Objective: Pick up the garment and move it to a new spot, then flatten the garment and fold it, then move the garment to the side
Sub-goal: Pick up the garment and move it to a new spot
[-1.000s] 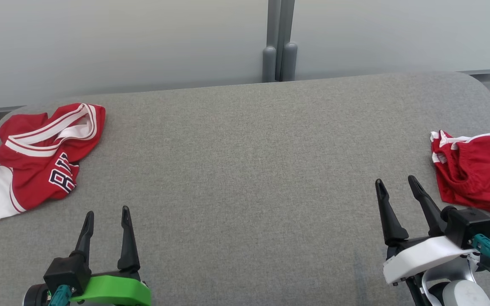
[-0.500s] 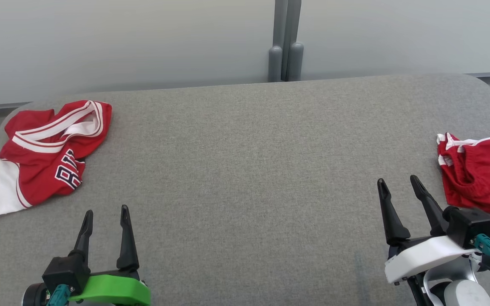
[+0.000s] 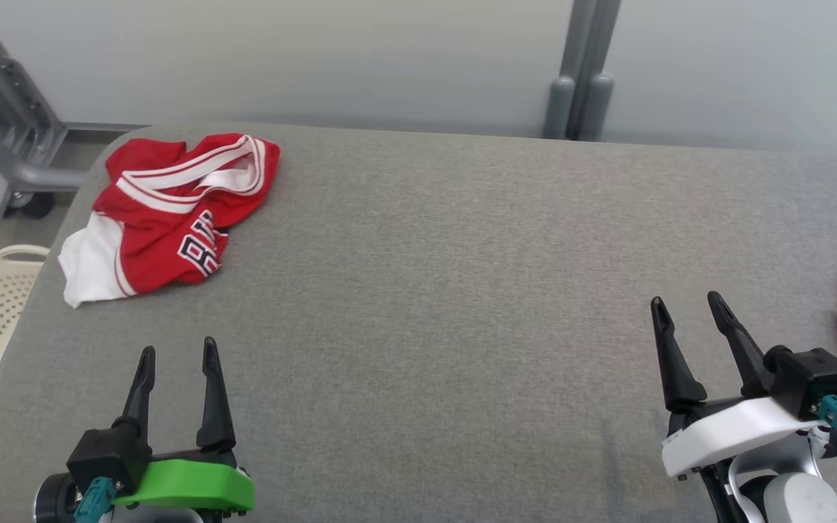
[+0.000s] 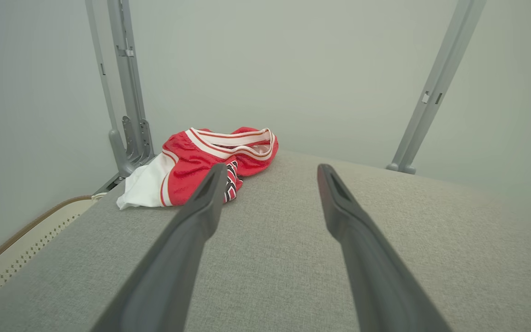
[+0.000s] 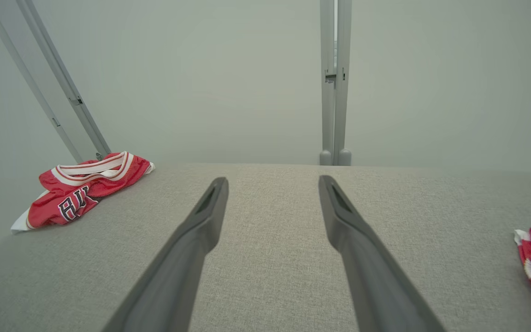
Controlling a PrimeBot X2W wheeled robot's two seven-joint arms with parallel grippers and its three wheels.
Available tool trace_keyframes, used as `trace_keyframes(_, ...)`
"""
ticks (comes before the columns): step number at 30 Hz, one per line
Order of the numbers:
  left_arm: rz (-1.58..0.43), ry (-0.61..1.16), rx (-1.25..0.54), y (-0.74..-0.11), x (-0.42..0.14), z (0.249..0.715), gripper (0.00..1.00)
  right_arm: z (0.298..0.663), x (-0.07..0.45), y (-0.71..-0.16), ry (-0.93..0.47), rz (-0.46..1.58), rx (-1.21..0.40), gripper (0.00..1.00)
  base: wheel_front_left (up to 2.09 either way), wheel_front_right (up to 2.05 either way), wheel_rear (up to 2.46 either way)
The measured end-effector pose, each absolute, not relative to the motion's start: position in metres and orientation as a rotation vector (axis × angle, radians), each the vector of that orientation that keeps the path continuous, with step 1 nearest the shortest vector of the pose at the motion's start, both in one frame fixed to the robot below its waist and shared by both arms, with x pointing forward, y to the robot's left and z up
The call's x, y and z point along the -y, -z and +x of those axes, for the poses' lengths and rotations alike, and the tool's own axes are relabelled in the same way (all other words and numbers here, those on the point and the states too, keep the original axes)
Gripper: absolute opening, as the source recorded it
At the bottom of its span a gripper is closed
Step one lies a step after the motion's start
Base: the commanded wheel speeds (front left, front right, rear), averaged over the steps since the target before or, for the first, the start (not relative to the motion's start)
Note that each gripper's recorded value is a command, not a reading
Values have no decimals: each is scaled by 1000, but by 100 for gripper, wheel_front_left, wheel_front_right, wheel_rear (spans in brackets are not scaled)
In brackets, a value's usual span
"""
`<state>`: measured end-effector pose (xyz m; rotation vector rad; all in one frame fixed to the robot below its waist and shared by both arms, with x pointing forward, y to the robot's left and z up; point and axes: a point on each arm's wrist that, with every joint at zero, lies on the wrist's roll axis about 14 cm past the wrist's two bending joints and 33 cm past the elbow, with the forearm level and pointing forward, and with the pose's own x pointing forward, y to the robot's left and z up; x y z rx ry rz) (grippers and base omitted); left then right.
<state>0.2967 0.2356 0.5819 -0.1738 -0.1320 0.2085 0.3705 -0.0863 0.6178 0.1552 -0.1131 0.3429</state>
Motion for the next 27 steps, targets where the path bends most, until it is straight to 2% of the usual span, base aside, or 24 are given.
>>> trace_keyframes(16, -173, -549, 159, -582, -316, 213, 100, 390, -33, -622, -658, 184, 104, 100, 0, 0, 0)
trace_keyframes(27, -175, -579, 133, -575, -319, 208, 100, 397, -44, -609, -680, 191, 70, 100, 0, 0, 0)
